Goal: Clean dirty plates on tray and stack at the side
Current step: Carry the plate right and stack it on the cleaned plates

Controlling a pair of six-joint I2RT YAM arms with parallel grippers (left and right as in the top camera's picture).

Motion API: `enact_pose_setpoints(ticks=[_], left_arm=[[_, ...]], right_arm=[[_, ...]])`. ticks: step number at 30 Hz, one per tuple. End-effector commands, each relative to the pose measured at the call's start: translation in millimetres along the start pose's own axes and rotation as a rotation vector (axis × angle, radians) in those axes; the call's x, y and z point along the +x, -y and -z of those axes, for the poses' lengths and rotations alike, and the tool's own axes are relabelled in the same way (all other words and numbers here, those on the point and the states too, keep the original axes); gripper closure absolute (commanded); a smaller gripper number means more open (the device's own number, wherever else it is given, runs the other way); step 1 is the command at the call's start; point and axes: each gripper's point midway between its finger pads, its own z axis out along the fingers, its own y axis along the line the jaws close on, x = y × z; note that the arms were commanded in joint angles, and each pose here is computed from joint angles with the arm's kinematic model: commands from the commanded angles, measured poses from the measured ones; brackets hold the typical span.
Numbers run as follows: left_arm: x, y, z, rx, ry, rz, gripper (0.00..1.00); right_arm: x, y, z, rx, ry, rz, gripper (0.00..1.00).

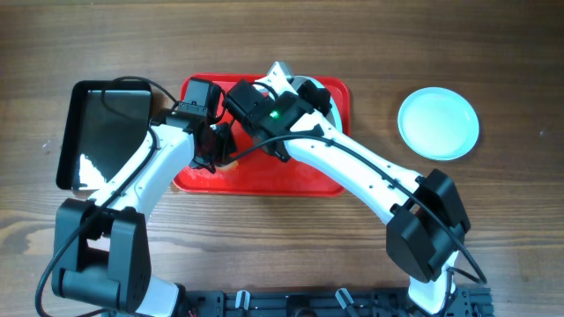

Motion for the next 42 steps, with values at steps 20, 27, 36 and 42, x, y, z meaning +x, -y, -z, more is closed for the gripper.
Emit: enact_pose_setpoints(ticks=[20,27,36,42], left_arm=[[4,1,-4,0.006,-0.014,0.008,0.96],[4,1,-4,0.006,-0.015,0.008,0.96],[3,1,-4,0.008,-0.012,0.008,0.96],[3,1,-4,0.008,-0.011,0.008,0.96]], right_arm=[[247,124,-184,-0.635,-0.363,-1.249,0.96],[264,86,-212,-0.646,-0.428,-1.254,0.96],[286,65,-227,-0.605,-0.540,-1.213,0.95],[291,67,-228,-0.596,-0.551,-1.230,0.84]])
